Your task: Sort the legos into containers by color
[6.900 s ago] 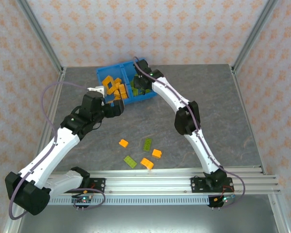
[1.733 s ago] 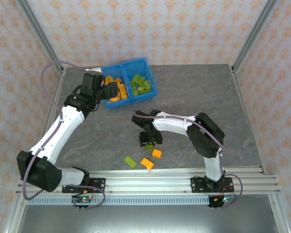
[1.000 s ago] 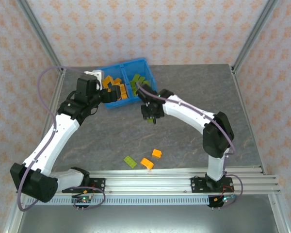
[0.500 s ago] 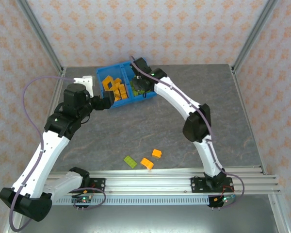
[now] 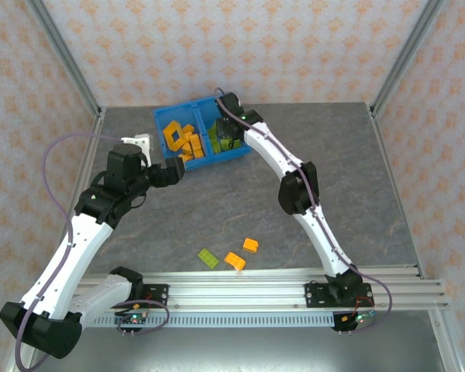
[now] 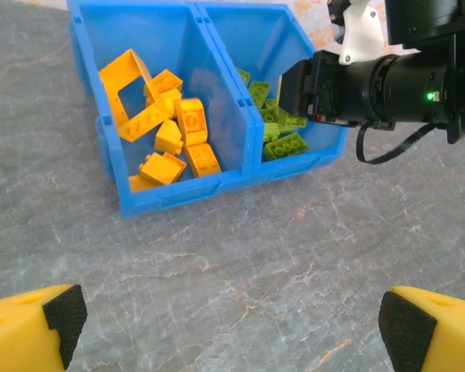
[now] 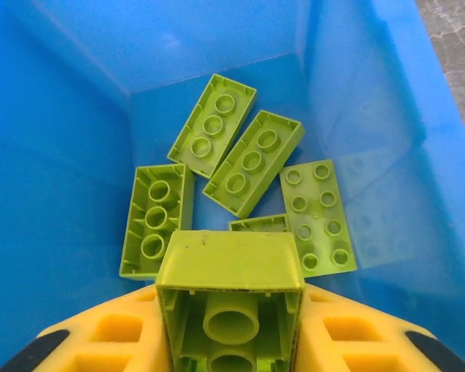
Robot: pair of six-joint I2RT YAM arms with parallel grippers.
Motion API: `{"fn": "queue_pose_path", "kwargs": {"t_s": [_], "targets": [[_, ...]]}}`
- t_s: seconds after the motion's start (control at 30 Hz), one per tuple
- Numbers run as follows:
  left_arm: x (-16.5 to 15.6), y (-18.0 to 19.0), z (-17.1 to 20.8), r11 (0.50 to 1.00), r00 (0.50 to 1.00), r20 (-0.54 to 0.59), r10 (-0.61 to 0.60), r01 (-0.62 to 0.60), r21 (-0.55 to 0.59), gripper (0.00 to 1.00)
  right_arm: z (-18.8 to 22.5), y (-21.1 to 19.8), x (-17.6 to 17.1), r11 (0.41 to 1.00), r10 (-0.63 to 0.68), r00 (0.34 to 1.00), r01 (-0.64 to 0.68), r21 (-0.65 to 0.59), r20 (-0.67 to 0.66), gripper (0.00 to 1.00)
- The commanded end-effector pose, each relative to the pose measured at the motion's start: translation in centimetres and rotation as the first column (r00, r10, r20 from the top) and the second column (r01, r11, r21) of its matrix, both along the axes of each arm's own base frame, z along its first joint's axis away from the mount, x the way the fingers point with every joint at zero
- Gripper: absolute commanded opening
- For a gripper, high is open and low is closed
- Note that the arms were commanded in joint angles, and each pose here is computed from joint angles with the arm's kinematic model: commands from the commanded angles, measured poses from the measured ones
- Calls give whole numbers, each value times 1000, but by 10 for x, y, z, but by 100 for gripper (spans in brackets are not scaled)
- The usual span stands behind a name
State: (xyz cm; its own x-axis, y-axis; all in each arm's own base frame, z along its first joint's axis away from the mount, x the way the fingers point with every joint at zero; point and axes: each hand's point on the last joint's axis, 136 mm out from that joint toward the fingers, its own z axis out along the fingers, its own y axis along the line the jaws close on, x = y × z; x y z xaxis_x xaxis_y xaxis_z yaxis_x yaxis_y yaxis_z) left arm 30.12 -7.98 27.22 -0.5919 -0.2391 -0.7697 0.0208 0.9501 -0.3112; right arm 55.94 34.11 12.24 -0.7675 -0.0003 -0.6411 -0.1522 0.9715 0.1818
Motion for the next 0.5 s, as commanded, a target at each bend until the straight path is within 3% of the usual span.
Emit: {"fn": "queue_pose_path", "kwargs": {"t_s": [0.0,0.23,0.47], "targets": [[-4,1,-6,999,1000,-28,15,-16,-31,100,35,19,5,995,-5,997,-2,97,76,42],[-6,12,-29,983,982,-112,151,-161,-90,100,104,18,4,986,-3,983,-27,165,182,51],[-32,-4,-70,930,918,-316,239,-310,-196,100,195,-3,-23,982,9,958,-63,180,288,55]]}}
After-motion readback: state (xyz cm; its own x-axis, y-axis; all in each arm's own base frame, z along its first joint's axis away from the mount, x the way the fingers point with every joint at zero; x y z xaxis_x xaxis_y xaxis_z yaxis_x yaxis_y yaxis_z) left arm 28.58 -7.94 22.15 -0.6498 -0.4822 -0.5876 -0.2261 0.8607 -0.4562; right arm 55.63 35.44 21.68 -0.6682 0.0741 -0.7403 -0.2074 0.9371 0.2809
